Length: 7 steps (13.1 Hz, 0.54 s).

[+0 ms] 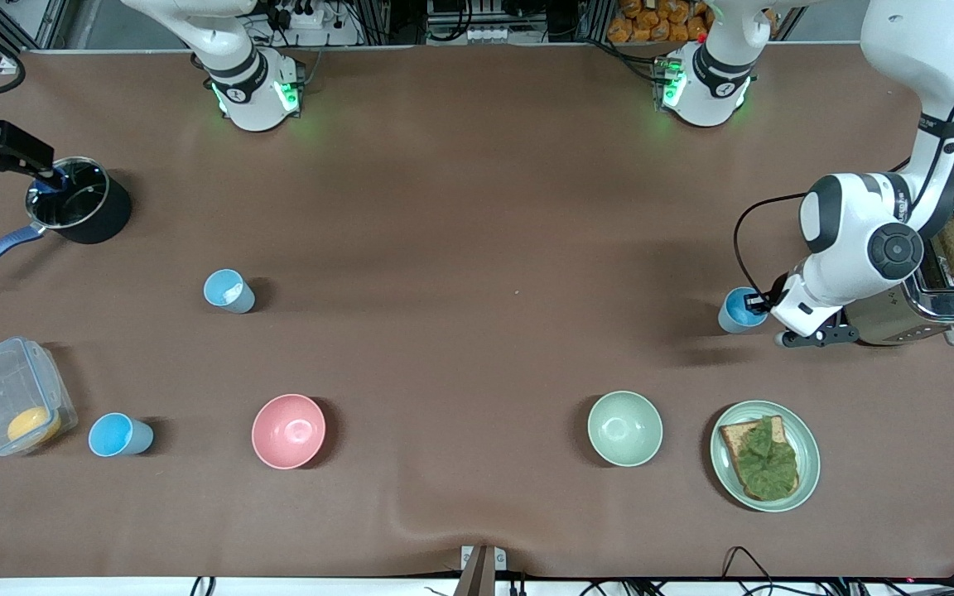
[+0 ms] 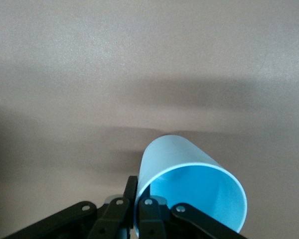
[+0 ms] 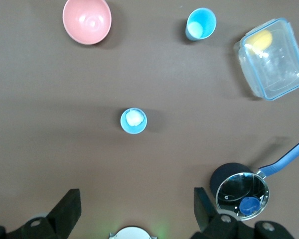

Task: Stack blue cups with both arms
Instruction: 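Reach the right gripper to the other blue cup and grasp it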

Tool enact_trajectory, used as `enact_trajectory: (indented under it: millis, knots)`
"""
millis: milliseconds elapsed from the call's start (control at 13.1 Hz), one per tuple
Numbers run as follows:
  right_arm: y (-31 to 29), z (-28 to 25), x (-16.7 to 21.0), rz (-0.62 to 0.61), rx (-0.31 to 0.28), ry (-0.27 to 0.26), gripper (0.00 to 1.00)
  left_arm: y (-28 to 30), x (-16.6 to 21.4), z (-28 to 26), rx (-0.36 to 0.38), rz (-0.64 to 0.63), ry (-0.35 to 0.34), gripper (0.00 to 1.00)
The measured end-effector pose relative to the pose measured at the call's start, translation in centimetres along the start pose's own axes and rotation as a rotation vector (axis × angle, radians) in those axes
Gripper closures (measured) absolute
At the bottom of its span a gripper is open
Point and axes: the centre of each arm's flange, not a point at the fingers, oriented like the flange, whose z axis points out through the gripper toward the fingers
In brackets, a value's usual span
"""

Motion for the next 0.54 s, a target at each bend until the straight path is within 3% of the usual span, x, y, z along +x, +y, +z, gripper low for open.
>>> enact_trajectory:
  millis: [383, 536]
  knots:
    - [-2.1, 6.6, 2.4, -0.056, 0.018, -0.12, 0.0, 0.1, 0.0, 0.0, 0.0, 0.001, 0.0, 0.96]
    - [-2.1, 12.2, 4.2, -0.057, 0.026, -0.123, 0.0, 0.1, 0.0, 0.1, 0.0, 0.001, -0.002, 0.96]
